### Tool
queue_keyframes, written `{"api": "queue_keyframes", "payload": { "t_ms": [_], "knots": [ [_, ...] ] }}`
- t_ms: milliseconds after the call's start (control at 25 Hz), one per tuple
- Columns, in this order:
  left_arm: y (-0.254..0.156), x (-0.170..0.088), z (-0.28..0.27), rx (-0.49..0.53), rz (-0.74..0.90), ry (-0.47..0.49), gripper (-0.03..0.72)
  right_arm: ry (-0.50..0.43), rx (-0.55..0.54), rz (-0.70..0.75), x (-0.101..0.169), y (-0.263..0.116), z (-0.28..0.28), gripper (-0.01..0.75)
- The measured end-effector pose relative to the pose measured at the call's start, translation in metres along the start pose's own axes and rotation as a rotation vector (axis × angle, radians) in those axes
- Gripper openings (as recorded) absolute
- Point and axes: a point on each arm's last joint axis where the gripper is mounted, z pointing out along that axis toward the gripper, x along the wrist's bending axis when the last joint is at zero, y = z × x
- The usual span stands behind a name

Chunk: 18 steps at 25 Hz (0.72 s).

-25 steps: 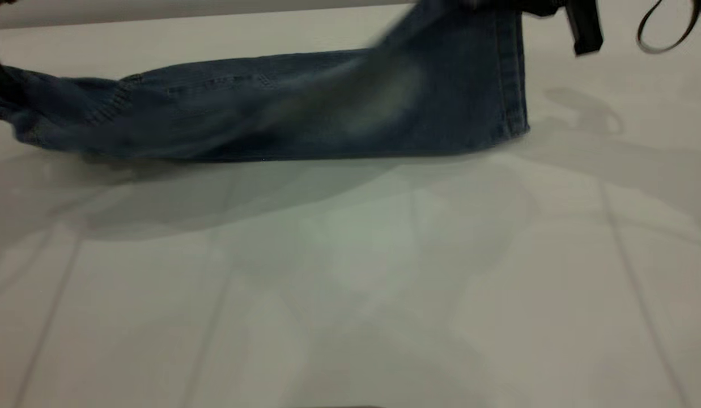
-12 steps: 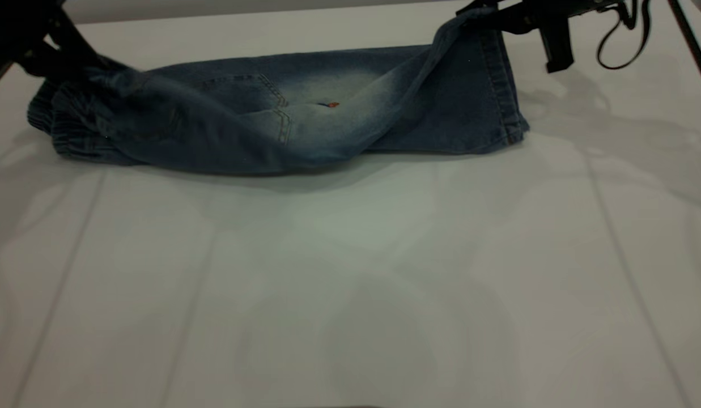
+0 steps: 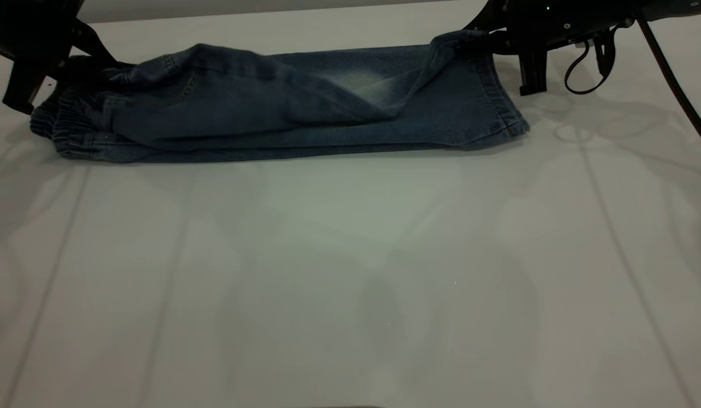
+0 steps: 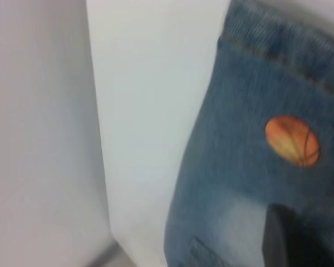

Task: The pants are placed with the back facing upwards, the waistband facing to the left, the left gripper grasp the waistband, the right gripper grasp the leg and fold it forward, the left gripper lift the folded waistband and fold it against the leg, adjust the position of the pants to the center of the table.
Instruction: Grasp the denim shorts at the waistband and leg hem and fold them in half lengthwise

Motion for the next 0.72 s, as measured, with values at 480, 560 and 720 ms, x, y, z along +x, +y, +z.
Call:
{"api": "queue_keyframes", "payload": {
  "t_ms": [480, 560, 720],
  "knots": [
    [0.0022, 0.0011, 0.0024, -0.026, 0.131, -0.001, 0.092, -0.010, -0.038, 0.019, -0.0017, 0.0039, 0.0006, 0.051],
    [0.0017, 0.0011, 0.0024, -0.021, 0.169, -0.002, 0.099, -0.007, -0.025, -0.010, -0.0014, 0.0027, 0.0006, 0.069],
    [0.0016, 0.0011, 0.0024, -0.020, 0.239, -0.001, 0.144, -0.001, -0.009, -0.046, -0.0006, 0.0019, 0.0002, 0.140]
  ]
}}
